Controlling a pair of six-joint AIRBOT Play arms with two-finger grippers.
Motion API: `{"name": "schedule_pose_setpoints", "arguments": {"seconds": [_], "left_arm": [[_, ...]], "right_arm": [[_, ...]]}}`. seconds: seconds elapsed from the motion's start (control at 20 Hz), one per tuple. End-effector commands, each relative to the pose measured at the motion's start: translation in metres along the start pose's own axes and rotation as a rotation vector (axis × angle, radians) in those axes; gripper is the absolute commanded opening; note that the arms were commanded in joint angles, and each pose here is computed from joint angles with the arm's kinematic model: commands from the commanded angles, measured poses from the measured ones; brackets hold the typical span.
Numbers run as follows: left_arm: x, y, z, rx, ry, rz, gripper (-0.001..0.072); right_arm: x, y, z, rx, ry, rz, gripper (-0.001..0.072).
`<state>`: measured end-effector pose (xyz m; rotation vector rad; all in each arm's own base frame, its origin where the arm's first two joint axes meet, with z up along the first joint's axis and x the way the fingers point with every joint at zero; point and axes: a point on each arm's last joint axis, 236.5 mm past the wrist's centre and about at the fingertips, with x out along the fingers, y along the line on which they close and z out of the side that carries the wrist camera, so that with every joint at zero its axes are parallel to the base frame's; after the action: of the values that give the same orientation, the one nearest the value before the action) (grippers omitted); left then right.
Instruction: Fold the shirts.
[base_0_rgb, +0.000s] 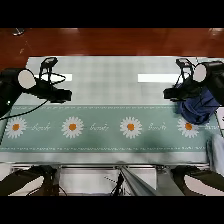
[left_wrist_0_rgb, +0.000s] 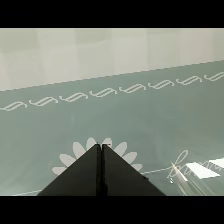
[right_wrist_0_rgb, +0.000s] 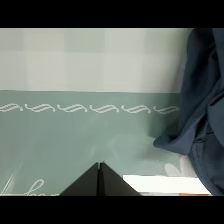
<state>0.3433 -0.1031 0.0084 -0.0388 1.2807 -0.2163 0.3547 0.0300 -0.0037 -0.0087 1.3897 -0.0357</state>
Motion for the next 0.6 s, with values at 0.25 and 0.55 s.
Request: {"name": "schedule_pose_setpoints", "arguments": {"seconds": [0.25,0.55], "left_arm": [[0.001,0.000,0.000,0.001,0.002,0.000,0.0017],[-0.002,-0.002,0.038,0.000,-0.163,-0.009,0.0018]], "right_arm": [[0.000,0.001,0.007,0.000,-0.031,0.005,0.0021],[-0.009,0.004,0.063,-0.011,-0.271,0.017,0.0021]]}}
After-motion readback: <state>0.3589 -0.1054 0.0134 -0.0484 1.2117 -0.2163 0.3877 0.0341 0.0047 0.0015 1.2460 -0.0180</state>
